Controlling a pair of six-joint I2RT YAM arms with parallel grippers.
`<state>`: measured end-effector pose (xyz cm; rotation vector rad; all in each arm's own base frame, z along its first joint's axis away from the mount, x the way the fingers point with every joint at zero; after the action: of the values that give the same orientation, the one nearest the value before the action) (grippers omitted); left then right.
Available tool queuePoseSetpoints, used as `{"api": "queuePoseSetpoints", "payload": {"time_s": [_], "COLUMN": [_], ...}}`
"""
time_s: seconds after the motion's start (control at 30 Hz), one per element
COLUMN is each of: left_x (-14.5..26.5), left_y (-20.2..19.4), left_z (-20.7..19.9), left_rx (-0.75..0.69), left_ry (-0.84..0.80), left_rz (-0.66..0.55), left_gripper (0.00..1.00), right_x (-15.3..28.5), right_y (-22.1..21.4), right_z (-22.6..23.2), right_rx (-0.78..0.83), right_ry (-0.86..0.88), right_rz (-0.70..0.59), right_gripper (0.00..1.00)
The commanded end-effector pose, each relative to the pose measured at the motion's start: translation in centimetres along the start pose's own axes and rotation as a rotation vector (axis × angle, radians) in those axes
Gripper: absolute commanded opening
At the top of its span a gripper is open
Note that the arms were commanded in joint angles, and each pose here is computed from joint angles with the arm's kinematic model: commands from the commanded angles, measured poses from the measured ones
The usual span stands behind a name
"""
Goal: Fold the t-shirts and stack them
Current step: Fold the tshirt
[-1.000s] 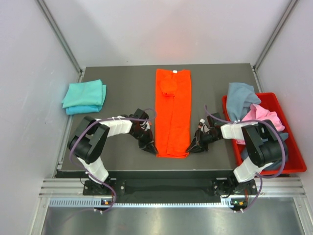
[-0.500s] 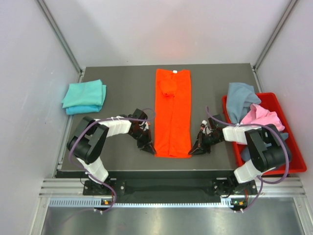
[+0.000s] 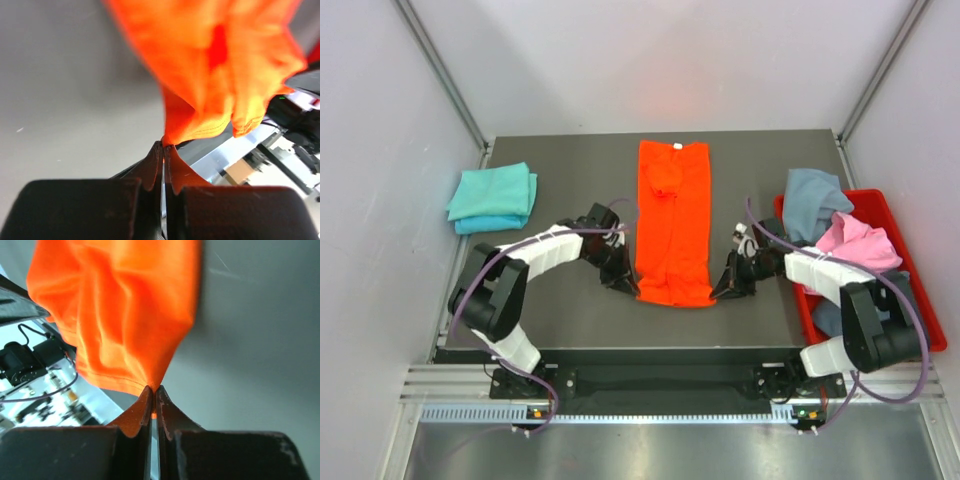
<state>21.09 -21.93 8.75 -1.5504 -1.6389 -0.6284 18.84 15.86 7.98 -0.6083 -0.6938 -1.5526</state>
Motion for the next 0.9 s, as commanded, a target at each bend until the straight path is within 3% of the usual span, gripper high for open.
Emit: {"api": "queuePoseSetpoints", "payload": {"time_s": [0.0,0.23,0.43,0.87], "left_x": [3.5,7.6,10.8,9.5], "left_y": [1.4,3.0,7.4,16.4], "left_z": [-3.7,-7.2,-10.8,-11.2], "left_rx": [-0.152,-0.302,-0.392,-0.316], "left_ry": [-0.082,-0.103,-0.132,-0.143], "left_rz": [-0.12,-0.251,-0.384,-0.435], "left_gripper": [0.0,0.0,0.0,0.0], "right_x": [2.3,6.1,9.4,9.9], "right_y": [2.0,6.1,12.0,22.0], "right_z": [1.5,3.4,5.3,7.7], "right_rx": [0.124,0.204,0.248,0.336], "right_ry": [-0.012,-0.033,-0.021,-0.01], "right_rz": [-0.105,-0.258,-0.416,-0.51], "right_gripper": [0.0,0.0,0.0,0.0]}}
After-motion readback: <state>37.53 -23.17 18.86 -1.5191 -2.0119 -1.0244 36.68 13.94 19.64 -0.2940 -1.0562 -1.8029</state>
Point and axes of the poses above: each gripper's point midway between its finger pads, its own x axis back along the fingers, its own z axis along the line the jaws close on, y = z × x, the point moved 4 cm from there along x, back along the fingers, and after that the axes turned 6 degrees about x, right-handed, at the moved point
